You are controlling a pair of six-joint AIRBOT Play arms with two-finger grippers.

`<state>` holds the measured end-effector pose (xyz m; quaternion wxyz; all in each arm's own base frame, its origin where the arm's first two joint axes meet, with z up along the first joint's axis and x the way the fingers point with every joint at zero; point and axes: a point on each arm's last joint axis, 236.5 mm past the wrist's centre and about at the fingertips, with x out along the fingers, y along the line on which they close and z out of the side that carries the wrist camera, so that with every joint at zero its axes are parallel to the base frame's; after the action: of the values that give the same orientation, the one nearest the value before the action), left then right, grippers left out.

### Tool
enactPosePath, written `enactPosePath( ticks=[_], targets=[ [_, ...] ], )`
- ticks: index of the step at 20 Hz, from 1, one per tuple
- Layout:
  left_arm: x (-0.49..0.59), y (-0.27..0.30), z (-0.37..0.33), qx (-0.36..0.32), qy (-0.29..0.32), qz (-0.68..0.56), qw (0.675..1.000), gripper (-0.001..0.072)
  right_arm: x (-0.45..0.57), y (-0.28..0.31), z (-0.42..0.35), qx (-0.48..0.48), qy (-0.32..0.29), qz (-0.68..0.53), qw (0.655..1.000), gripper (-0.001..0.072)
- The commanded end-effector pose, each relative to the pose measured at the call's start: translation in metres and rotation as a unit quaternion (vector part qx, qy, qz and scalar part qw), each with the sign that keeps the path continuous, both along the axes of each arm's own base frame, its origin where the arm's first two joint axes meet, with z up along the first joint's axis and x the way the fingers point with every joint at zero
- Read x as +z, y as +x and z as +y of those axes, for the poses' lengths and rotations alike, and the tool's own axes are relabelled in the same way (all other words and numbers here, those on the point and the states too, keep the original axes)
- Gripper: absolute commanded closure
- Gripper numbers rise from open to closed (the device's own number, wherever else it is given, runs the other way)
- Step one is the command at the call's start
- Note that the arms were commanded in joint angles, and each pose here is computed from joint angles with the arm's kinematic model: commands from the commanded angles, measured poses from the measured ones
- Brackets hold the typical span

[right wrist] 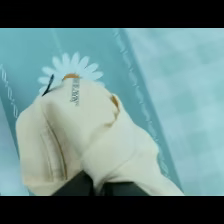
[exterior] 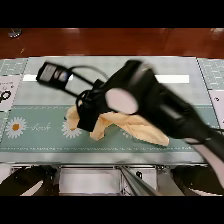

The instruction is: Fold the shirts.

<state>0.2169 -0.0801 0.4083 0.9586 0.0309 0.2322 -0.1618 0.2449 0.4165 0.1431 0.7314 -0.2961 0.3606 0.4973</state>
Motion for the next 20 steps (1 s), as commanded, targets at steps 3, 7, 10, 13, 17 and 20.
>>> enactPosePath(
  ticks=[3, 7, 10, 13, 17, 20],
  targets=[
    [-0.008, 0.002, 0.0, 0.007, -0.003, 0.017, 1.0, 0.0003, -0.026, 0.017, 0.022, -0.026, -0.008, -0.025, 0.999, 0.0267],
    [-0.07, 0.02, -0.011, 0.008, 0.041, 0.095, 0.995, -0.0001, 0.038, 0.098, -0.096, -0.155, -0.041, -0.11, 0.981, 0.0267],
    [-0.151, 0.032, -0.021, 0.008, 0.079, 0.181, 0.98, -0.0008, 0.089, 0.154, -0.252, -0.327, -0.067, -0.152, 0.93, 0.0267],
    [-0.223, 0.032, -0.038, 0.015, 0.045, 0.236, 0.971, -0.001, 0.097, 0.157, -0.396, -0.493, -0.029, -0.107, 0.863, 0.0267],
    [-0.332, -0.002, -0.026, 0.055, 0.036, 0.324, 0.944, -0.001, 0.049, 0.126, -0.474, -0.602, 0.125, 0.018, 0.788, 0.0153],
    [-0.376, -0.028, 0.004, 0.096, 0.034, 0.362, 0.927, -0.0009, -0.018, 0.109, -0.484, -0.628, 0.138, 0.087, 0.761, 0.0153]
  ],
)
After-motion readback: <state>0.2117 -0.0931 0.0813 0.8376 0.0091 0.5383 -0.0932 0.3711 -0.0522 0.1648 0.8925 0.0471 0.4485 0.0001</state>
